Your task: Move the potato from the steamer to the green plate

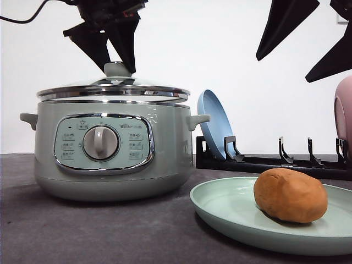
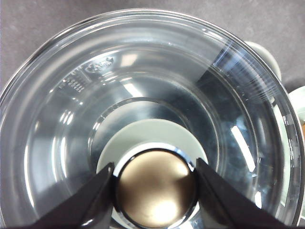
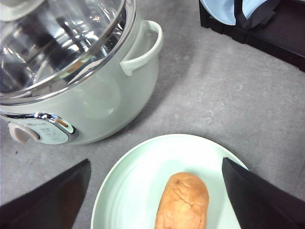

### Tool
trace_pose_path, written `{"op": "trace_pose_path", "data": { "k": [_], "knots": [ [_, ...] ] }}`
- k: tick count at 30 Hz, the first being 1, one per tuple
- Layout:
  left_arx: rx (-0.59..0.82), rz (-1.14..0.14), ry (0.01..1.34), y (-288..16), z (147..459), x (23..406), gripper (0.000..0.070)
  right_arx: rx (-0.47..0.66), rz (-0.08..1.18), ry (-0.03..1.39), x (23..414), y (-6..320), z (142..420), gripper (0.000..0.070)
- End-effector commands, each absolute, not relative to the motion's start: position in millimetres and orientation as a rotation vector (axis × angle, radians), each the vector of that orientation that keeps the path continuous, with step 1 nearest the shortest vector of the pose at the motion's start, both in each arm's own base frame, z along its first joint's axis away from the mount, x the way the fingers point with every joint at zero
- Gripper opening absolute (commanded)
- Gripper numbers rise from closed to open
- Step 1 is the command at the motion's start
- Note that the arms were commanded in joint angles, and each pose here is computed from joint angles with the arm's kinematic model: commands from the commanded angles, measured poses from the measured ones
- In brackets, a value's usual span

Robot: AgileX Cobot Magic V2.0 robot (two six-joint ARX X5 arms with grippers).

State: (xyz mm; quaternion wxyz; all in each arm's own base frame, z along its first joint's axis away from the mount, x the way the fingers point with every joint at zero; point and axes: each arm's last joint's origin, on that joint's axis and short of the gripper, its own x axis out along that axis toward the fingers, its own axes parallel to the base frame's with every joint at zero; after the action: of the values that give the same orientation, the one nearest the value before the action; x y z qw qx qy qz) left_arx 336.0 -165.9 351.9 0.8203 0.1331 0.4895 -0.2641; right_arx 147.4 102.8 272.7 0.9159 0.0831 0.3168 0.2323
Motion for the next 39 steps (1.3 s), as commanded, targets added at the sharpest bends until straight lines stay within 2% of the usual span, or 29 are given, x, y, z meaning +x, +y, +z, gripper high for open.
{"op": "trace_pose_path", "data": {
  "k": [1, 16, 18, 20, 22, 25, 32, 39],
  "knots": [
    [0.289, -0.576, 1.004, -171.5, 354.3, 341.3, 0.0001, 0.164, 0.489, 0.634, 147.6, 104.8, 278.0, 0.0554],
    [0.303, -0.571, 1.054, -174.5, 342.4, 346.0, 0.0002, 0.161, 0.497, 0.643, 147.1, 104.8, 277.4, 0.0554],
    [0.300, -0.569, 1.061, -174.4, 342.1, 345.4, 0.0060, 0.161, 0.497, 0.643, 147.1, 104.9, 277.4, 0.0554],
    [0.298, -0.567, 1.063, -174.4, 342.2, 345.2, 0.0192, 0.161, 0.497, 0.643, 147.1, 104.9, 277.4, 0.0554],
    [0.296, -0.566, 1.064, -174.3, 342.8, 345.0, 0.0353, 0.161, 0.499, 0.644, 147.0, 104.9, 277.3, 0.0554],
    [0.295, -0.566, 1.059, -174.0, 346.9, 344.2, 0.0513, 0.161, 0.500, 0.644, 147.0, 104.9, 277.3, 0.0554],
    [0.278, -0.570, 0.962, -168.6, 382.1, 333.5, 0.0527, 0.157, 0.502, 0.643, 147.0, 104.9, 277.4, 0.0554],
    [0.238, -0.564, 0.847, -153.1, 429.9, 302.1, 0.0517, 0.163, 0.539, 0.653, 146.3, 105.8, 277.5, 0.0554]
  ]
}}
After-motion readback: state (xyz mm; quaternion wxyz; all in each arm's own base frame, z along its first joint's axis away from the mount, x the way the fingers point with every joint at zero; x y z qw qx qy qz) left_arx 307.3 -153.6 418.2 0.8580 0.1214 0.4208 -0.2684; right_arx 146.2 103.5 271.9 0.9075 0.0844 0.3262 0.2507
